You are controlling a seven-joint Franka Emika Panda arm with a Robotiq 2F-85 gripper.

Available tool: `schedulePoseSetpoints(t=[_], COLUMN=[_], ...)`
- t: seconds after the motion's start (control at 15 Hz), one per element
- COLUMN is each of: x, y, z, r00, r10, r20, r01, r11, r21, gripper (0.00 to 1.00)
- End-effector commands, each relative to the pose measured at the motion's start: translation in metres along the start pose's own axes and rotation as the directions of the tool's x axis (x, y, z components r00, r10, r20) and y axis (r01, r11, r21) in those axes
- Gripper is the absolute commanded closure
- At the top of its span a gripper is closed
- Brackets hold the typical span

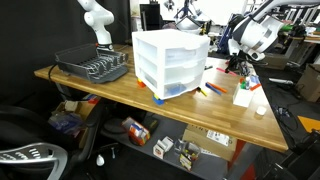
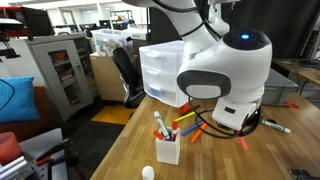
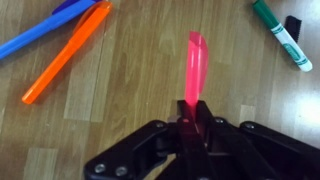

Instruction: Put the pink marker in the pen holder

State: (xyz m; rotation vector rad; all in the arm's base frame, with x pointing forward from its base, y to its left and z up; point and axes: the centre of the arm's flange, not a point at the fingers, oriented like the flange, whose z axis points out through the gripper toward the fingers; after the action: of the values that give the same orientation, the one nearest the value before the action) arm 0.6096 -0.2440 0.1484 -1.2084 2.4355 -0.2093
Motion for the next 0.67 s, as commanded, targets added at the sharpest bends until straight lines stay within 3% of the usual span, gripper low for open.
schedulePoseSetpoints(t=[0.0, 0.33, 0.6], x=[0.025, 0.035, 0.056], y=[0.021, 0.035, 0.058], z=[-0.032, -0.087, -0.098], r00=[0.99, 0.92, 0.848], r10=[-0.099, -0.272, -0.301], r20=[0.098, 0.281, 0.436], r01=[0.097, 0.259, 0.312], r11=[0.995, 0.962, 0.949], r21=[0.018, 0.082, 0.05], gripper=[0.97, 0.97, 0.97])
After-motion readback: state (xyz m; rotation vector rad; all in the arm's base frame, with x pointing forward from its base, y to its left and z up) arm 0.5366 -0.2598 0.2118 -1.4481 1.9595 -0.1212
